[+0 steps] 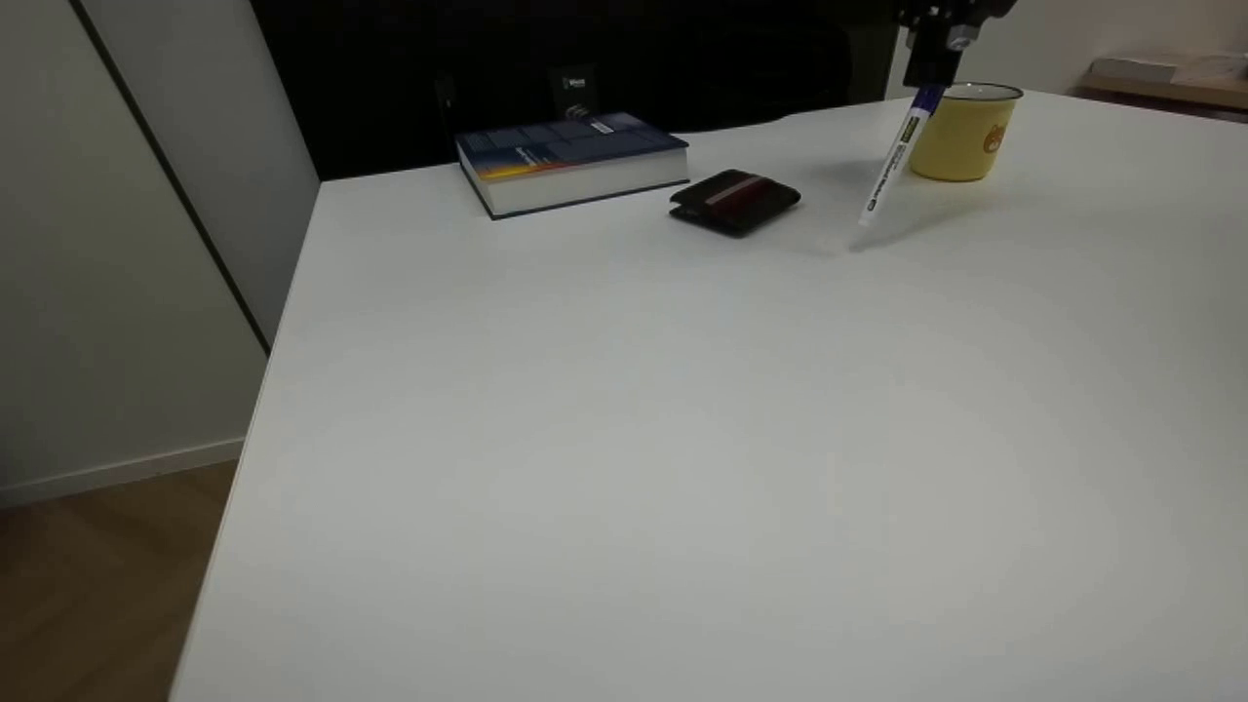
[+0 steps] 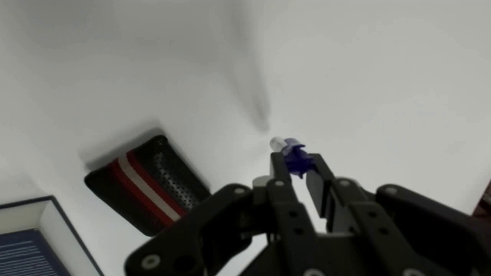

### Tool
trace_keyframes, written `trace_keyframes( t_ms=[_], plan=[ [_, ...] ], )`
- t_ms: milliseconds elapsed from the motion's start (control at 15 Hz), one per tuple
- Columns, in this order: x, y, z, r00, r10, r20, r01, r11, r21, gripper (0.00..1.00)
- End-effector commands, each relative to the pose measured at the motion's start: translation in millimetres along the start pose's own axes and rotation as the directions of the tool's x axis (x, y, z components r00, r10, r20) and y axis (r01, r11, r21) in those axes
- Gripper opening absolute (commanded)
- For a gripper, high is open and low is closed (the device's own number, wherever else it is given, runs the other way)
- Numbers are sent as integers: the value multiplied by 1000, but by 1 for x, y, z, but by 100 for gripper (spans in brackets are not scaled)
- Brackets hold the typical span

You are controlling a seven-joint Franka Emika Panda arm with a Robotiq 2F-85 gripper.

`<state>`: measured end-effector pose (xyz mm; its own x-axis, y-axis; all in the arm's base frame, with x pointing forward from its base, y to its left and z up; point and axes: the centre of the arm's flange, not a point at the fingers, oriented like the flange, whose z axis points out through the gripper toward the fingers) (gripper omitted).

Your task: Remove the blue marker from the mug, place the marker back in the mug, take the marker out of the mug

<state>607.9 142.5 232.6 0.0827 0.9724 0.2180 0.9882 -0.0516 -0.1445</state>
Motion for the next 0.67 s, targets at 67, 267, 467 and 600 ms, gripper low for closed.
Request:
trace_keyframes(
  t_ms=[67, 267, 467, 600],
  plan=[
    [-12, 5, 15, 984, -141, -113, 159, 971, 178, 5],
    [-15, 3, 25, 982, -153, -113, 178, 952, 248, 8],
    [-17, 4, 26, 988, -141, -71, 154, 957, 245, 51],
    [-17, 5, 25, 990, -134, -41, 140, 965, 224, 65]
  ],
)
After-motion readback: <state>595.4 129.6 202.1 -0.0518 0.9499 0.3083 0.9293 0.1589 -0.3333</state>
